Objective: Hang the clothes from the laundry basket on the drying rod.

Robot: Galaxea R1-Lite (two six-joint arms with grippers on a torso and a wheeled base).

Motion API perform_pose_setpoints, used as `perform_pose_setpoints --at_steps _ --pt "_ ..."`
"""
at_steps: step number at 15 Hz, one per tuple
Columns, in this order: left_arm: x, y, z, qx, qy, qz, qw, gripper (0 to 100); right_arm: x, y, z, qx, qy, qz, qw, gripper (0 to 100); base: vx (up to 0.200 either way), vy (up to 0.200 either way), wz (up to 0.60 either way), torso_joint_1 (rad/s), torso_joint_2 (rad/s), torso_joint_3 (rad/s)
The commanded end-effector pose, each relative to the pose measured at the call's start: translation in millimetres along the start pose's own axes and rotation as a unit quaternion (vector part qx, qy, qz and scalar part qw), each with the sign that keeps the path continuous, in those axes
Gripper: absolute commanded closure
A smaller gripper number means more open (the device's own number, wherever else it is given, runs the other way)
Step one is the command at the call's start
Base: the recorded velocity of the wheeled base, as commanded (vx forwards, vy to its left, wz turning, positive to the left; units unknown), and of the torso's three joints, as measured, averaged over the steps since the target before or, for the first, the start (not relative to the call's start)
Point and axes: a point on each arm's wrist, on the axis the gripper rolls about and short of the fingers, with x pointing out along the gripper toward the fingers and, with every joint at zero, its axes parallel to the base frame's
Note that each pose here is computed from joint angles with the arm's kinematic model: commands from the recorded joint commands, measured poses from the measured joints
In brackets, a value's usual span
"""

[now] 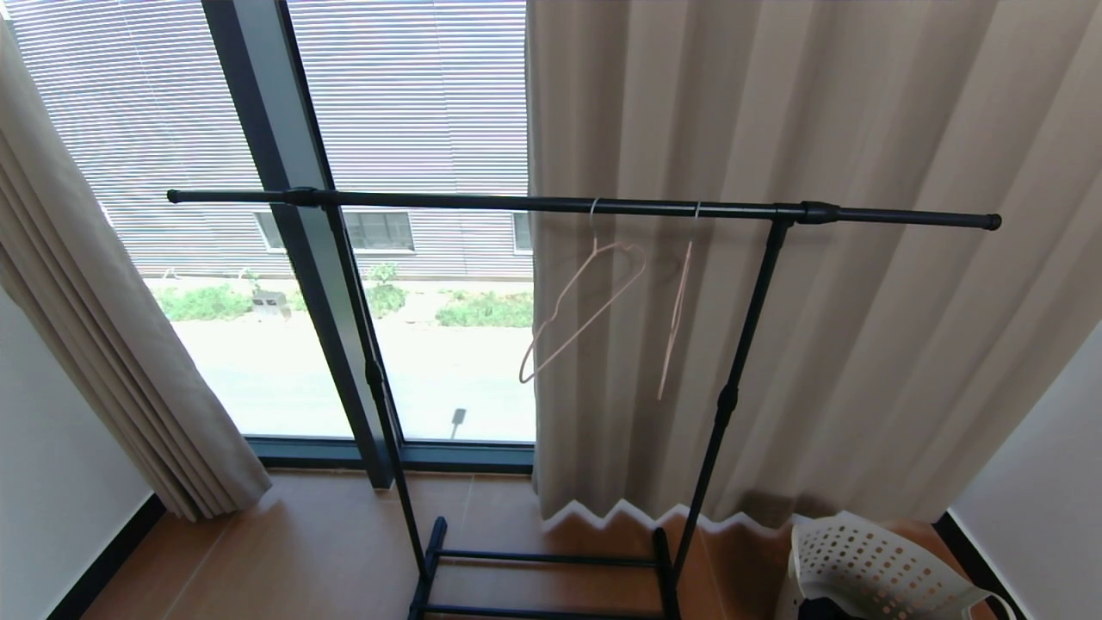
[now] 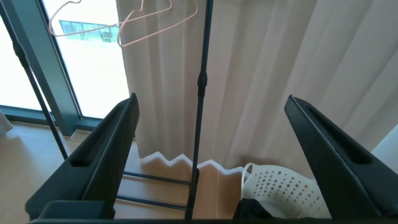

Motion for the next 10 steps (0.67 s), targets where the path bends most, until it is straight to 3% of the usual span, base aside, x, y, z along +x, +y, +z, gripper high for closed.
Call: perform_pose_setpoints --at_steps 1,3,10 --pt "0.1 0.0 0.1 0.0 0.0 0.0 1.0 0 0.1 0.0 0.1 0.0 0.0 0.0 1.0 0 0.0 0.0 0.0 0.0 0.0 0.0" --pt "0.1 0.0 0.0 0.0 0.001 0.0 1.0 0 0.1 0.0 0.0 0.0 0.001 0.0 1.0 0 0.0 0.0 0.0 -0.033 0.05 0.038" --pt "0.1 0.0 0.0 0.0 0.001 0.0 1.0 0 0.1 0.0 0.1 0.0 0.0 0.0 1.0 0 0.0 0.0 0.0 -0.147 0.35 0.193"
